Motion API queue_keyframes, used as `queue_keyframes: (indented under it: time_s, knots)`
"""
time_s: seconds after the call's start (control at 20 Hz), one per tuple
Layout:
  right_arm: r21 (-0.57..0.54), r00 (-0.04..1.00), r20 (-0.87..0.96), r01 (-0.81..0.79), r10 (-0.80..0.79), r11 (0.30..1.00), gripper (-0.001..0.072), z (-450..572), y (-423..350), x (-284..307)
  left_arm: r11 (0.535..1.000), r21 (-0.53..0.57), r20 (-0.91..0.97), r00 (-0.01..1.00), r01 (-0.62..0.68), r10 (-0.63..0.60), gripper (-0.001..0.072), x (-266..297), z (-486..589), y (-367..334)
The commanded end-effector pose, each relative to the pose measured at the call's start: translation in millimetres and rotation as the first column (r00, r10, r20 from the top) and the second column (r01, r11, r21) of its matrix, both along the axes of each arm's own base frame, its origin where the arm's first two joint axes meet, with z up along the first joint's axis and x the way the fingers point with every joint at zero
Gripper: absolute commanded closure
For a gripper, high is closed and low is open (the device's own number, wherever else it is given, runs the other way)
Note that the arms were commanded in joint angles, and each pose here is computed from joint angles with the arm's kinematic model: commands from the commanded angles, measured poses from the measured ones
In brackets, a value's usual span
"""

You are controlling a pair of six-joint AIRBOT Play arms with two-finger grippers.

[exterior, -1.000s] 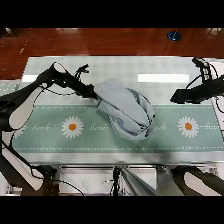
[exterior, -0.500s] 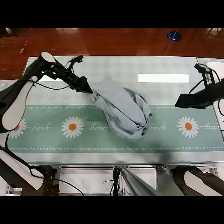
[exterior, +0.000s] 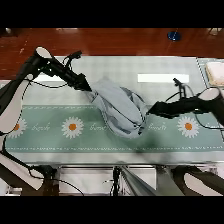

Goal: Fold the shirts.

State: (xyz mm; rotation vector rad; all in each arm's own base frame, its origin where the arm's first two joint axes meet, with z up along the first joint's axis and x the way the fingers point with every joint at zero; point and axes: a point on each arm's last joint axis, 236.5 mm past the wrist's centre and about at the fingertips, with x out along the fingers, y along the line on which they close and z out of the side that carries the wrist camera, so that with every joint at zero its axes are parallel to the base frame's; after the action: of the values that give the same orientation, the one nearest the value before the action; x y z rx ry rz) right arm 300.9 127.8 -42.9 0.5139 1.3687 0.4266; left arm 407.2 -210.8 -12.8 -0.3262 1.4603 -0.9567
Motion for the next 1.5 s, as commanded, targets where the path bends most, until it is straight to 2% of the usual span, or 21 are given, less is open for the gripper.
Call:
queue_keyframes:
  time_s: [0.0,0.05,0.15,0.3,0.4,0.5,0.6,0.7,0.8,0.95,1.05,1.15,1.25,1.35,1.45]
  knots:
    - [0.030,0.999,-0.008,0.043,-0.042,0.999,0.0126,-25,39,11,1.000,0.000,-0.001,1.000,0.015,-0.015,0.0677,-3,1,-6]
    - [0.047,0.998,-0.016,0.058,-0.057,0.997,0.0172,-31,49,14,1.000,0.000,-0.002,1.000,0.015,-0.015,0.0677,-4,1,-6]
    - [0.086,0.997,0.012,0.071,-0.072,0.994,0.0671,-33,64,24,1.000,-0.002,-0.007,1.000,0.025,-0.025,0.0677,-7,3,-5]
    - [0.206,0.991,0.131,0.006,-0.034,0.978,0.0689,13,84,40,0.999,-0.009,0.032,0.999,0.038,-0.038,0.0678,-9,22,-2]
    - [0.243,0.967,0.255,-0.062,-0.002,0.968,0.0689,72,86,51,1.000,-0.014,0.112,0.993,0.022,-0.020,0.0678,-4,53,5]
    - [0.251,0.898,0.440,-0.112,-0.010,0.962,0.0689,155,77,62,1.000,-0.023,0.249,0.968,-0.006,0.011,0.0679,2,107,17]
    - [0.228,0.772,0.633,-0.106,-0.065,0.968,0.0689,249,55,66,0.999,-0.034,0.415,0.909,-0.037,0.048,0.0679,-1,175,31]
    - [0.197,0.625,0.771,-0.049,-0.124,0.979,0.0690,333,24,56,0.994,-0.058,0.599,0.794,-0.092,0.108,0.0679,-13,252,46]
    - [0.190,0.511,0.840,0.036,-0.182,0.981,0.0690,393,-4,36,0.983,-0.105,0.754,0.632,-0.152,0.178,0.0680,-40,329,58]
    - [0.200,0.401,0.891,0.074,-0.213,0.977,0.0690,448,-16,-2,0.963,-0.194,0.892,0.375,-0.186,0.252,0.0680,-99,421,62]
    - [0.193,0.340,0.917,0.078,-0.208,0.978,0.0690,472,-16,-22,0.957,-0.179,0.942,0.241,-0.228,0.234,0.0680,-136,450,74]
    - [0.122,0.337,0.923,0.205,-0.187,0.971,0.0690,467,-42,-21,0.926,-0.129,0.960,0.188,-0.356,0.206,0.0680,-154,451,102]
    - [0.025,0.428,0.883,0.365,-0.191,0.931,0.0690,434,-79,-14,0.899,-0.051,0.956,0.240,-0.435,0.170,0.0680,-165,433,121]
    - [-0.057,0.552,0.817,0.362,-0.165,0.930,0.0690,399,-82,-17,0.899,-0.017,0.916,0.353,-0.437,0.189,0.0680,-173,410,119]
    - [-0.079,0.646,0.751,0.296,-0.139,0.952,0.0690,377,-68,-25,0.913,-0.035,0.873,0.433,-0.407,0.227,0.0680,-176,394,107]
